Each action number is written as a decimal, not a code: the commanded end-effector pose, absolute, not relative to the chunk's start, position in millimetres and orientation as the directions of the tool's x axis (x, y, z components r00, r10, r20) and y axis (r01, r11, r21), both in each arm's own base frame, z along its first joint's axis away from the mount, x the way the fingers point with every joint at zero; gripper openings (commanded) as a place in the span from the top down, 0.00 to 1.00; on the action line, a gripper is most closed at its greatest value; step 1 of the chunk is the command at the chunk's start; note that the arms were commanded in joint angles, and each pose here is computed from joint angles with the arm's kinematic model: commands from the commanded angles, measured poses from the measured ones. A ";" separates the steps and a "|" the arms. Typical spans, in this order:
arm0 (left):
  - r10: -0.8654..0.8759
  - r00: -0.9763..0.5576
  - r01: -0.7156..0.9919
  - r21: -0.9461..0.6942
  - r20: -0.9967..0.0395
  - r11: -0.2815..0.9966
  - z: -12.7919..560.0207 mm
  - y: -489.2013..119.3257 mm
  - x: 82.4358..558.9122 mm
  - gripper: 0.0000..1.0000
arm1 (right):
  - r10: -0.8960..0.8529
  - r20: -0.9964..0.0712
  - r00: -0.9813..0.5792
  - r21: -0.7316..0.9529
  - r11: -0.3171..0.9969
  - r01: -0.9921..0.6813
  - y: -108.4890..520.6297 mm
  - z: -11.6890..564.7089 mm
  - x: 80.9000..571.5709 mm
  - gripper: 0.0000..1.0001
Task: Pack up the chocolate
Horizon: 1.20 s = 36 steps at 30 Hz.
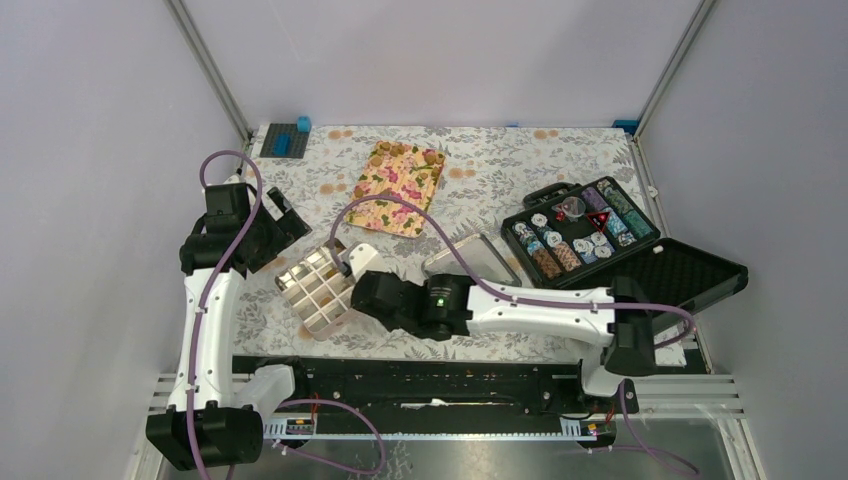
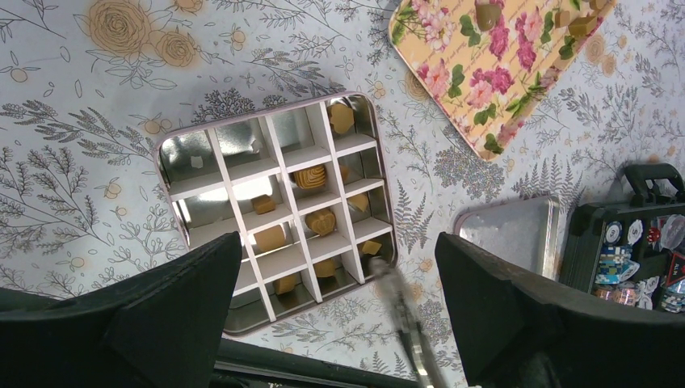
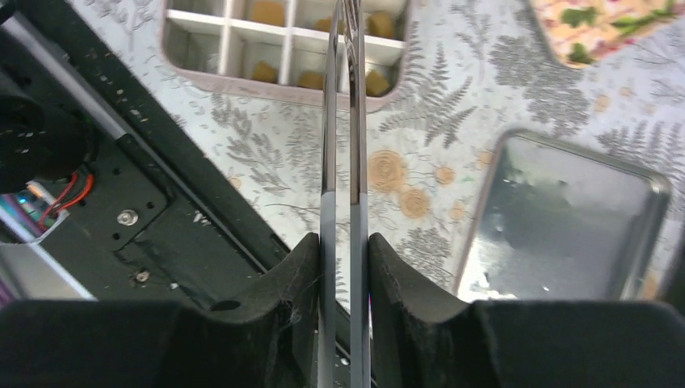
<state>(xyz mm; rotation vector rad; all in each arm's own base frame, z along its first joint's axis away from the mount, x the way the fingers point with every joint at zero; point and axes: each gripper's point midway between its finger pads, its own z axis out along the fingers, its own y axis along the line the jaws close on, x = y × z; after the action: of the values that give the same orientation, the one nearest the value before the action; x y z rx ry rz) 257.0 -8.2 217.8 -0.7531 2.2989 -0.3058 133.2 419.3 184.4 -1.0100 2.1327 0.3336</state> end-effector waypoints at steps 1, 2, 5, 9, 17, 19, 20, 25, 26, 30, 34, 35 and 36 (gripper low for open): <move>-0.603 -0.560 -0.411 -0.441 -0.569 0.798 232.6 -8.8 262.5 0.01 | -0.454 -0.799 -0.394 -0.139 0.778 -0.613 379.5 215.3 177.1 0.85; -0.602 -0.562 -0.411 -0.440 -0.567 0.798 231.8 -8.9 262.3 0.01 | -0.434 -0.803 -0.409 -0.140 0.804 -0.578 366.9 216.2 189.3 0.85; -0.600 -0.563 -0.408 -0.440 -0.568 0.800 231.8 -9.2 262.2 0.01 | -0.337 -0.814 -0.473 -0.101 0.884 -0.456 317.3 218.1 236.3 0.85; -0.600 -0.560 -0.407 -0.440 -0.571 0.800 233.1 -8.8 262.5 0.01 | -0.226 -0.818 -0.528 -0.050 0.944 -0.326 268.1 213.9 291.8 0.83; -0.601 -0.566 -0.395 -0.454 -0.565 0.799 234.8 -12.0 264.3 0.01 | -0.080 -0.833 -0.547 -0.070 0.997 -0.039 224.2 191.8 411.5 0.82; -0.584 -0.567 -0.386 -0.439 -0.581 0.812 237.1 -10.0 263.3 0.01 | -0.023 -0.833 -0.553 -0.044 0.999 0.023 218.3 181.6 442.8 0.81; -0.577 -0.561 -0.395 -0.420 -0.594 0.817 238.9 -5.8 262.3 0.01 | 0.000 -0.834 -0.552 -0.041 0.997 0.062 213.9 176.6 457.3 0.81; -0.575 -0.564 -0.363 -0.448 -0.592 0.817 246.8 -12.4 262.5 0.01 | 0.038 -0.855 -0.518 -0.041 0.989 0.141 219.0 155.2 520.9 0.79; -0.578 -0.567 -0.359 -0.456 -0.587 0.814 246.1 -14.3 262.8 0.01 | 0.040 -0.856 -0.516 -0.046 0.987 0.153 220.9 152.7 530.9 0.79; -0.585 -0.559 -0.368 -0.457 -0.587 0.810 245.1 -13.3 261.6 0.01 | 0.061 -0.836 -0.546 -0.035 0.986 0.165 230.9 141.0 565.7 0.78; -0.588 -0.560 -0.368 -0.461 -0.583 0.807 242.2 -14.4 258.4 0.01 | 0.077 -0.809 -0.583 -0.021 0.987 0.159 237.4 124.1 574.2 0.58; -0.587 -0.567 -0.367 -0.461 -0.578 0.808 239.8 -15.4 257.8 0.01 | 0.082 -0.807 -0.585 -0.013 0.988 0.157 238.8 122.0 575.2 0.47; -0.588 -0.570 -0.369 -0.461 -0.574 0.807 237.5 -15.7 257.1 0.01 | 0.085 -0.806 -0.586 -0.007 0.988 0.153 240.5 121.0 575.8 0.38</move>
<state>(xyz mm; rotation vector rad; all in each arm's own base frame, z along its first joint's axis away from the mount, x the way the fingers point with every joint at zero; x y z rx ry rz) 256.3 -13.1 229.6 -0.7214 2.2749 -0.3427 570.7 239.1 100.1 0.1194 2.2157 -0.1374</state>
